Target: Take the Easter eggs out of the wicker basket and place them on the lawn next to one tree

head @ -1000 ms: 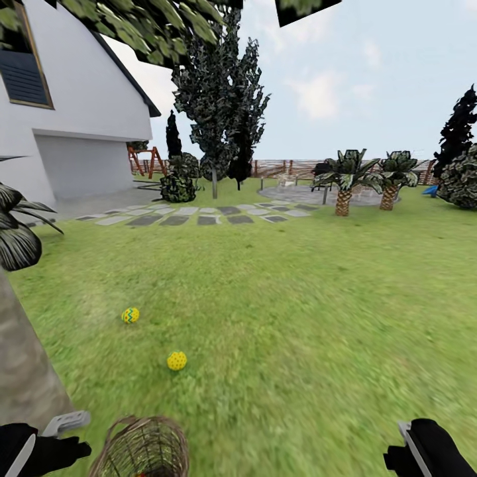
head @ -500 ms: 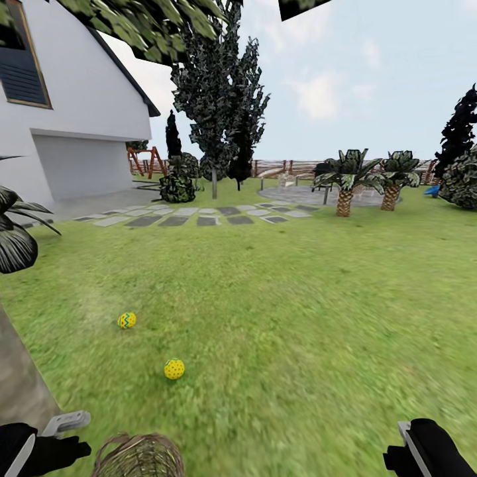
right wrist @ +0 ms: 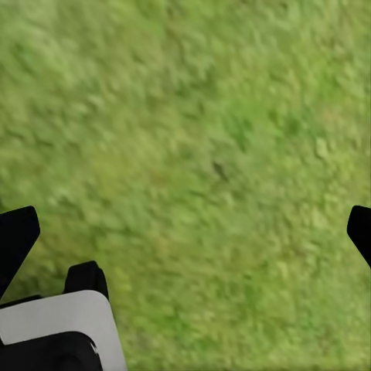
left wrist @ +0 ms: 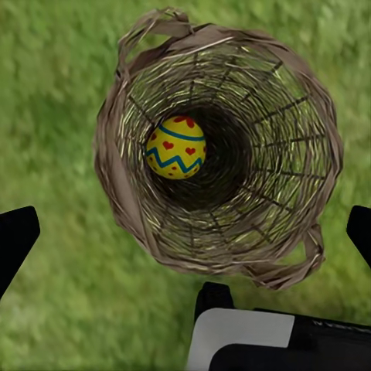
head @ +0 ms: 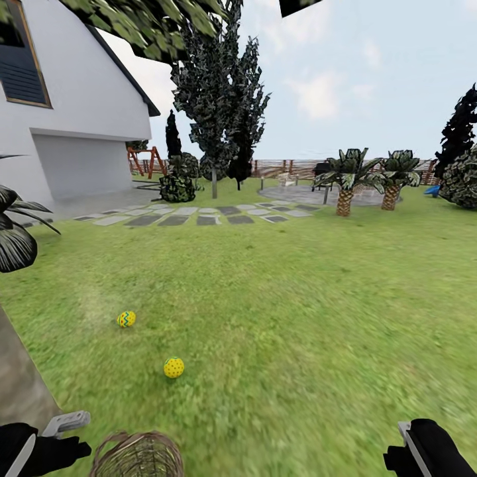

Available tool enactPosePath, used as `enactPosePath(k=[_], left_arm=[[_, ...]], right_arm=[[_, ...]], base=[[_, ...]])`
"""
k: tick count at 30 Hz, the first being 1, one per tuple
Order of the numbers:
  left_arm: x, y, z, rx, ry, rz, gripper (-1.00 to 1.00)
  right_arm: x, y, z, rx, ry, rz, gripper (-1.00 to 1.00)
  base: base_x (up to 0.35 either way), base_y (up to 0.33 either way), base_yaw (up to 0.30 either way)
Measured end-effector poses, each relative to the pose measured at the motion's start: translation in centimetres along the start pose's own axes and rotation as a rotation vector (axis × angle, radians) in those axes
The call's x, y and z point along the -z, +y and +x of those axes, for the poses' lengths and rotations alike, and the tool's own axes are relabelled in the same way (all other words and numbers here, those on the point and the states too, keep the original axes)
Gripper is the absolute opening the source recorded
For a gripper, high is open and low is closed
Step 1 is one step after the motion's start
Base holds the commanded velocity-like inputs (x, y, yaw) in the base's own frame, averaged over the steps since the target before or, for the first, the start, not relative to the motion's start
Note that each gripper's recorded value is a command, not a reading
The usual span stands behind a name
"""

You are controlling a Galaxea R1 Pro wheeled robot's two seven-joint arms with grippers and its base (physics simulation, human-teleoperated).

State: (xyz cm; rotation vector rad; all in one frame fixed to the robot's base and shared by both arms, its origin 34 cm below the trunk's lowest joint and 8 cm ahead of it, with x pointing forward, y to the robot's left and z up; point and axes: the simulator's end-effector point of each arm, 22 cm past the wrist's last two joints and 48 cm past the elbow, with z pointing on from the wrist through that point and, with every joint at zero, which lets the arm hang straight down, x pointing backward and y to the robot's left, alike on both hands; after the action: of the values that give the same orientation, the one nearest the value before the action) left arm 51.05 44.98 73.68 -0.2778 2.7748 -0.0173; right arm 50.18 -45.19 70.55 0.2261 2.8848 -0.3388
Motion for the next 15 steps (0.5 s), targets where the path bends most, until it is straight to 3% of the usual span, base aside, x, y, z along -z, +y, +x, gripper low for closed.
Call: enactPosePath(k=[15], left_arm=[[-2.1, 0.3, 0.7, 0.012, -0.002, 0.002, 1.0]], right_arm=[[-2.2, 0.5, 0.6, 0.0, 0.003, 0.0, 1.0]], base=[[0.0, 0.0, 0.0]])
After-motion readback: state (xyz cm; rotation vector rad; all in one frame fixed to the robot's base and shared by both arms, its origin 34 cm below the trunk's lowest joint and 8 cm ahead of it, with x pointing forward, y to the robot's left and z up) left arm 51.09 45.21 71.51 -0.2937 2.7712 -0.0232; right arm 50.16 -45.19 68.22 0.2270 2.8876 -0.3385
